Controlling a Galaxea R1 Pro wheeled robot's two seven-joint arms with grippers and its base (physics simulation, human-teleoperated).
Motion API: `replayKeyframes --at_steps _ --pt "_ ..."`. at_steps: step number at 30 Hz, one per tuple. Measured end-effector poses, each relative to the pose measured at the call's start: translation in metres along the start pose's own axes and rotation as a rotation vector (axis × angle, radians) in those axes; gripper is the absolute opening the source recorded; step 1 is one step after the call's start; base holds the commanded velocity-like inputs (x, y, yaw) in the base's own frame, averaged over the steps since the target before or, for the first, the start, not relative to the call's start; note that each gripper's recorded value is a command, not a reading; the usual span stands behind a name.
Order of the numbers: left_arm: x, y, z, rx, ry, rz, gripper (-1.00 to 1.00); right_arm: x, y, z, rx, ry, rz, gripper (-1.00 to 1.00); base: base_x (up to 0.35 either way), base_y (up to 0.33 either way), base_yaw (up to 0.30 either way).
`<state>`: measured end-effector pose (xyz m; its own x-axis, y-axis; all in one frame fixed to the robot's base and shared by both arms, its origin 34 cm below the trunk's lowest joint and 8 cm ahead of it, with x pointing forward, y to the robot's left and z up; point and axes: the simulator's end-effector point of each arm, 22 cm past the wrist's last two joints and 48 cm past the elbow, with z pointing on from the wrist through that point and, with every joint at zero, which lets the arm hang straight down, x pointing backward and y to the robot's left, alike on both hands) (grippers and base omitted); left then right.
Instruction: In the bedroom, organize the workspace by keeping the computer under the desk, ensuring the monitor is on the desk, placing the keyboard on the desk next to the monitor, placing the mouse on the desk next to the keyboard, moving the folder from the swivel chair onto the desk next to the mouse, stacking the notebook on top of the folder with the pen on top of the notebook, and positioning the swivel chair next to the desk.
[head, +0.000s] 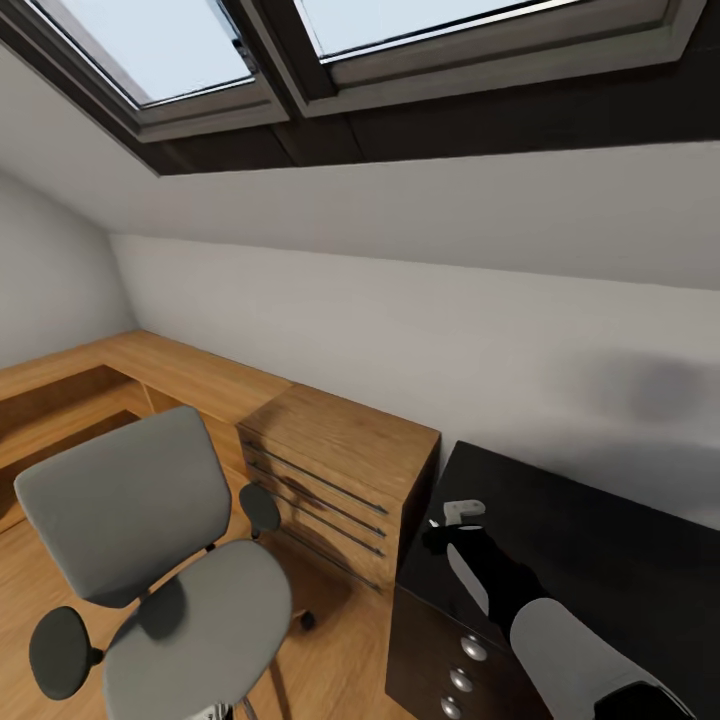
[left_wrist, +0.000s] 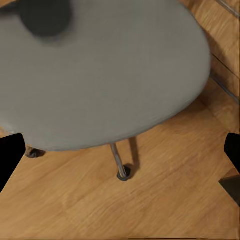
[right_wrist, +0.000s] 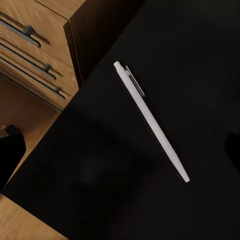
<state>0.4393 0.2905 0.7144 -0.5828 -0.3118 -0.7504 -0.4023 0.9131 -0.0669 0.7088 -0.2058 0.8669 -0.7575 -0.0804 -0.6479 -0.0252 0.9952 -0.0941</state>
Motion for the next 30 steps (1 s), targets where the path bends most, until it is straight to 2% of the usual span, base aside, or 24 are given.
replayKeyframes --at_steps 4,24,30 --pt "0.001 -0.007 -0.007 0.037 -0.005 -0.023 1.0 0.0 0.001 0.003 -0.001 -0.001 0.0 1.0 0.0 0.0 0.0" --pt "0.007 -0.011 0.006 0.047 -0.007 -0.024 1.0 0.003 0.003 0.019 -0.002 -0.002 -0.002 1.0 0.0 0.0 0.0" --pt "0.012 -0.021 0.008 0.078 -0.008 0.004 1.0 0.005 0.004 0.024 -0.002 -0.003 -0.002 1.0 0.0 0.0 0.0"
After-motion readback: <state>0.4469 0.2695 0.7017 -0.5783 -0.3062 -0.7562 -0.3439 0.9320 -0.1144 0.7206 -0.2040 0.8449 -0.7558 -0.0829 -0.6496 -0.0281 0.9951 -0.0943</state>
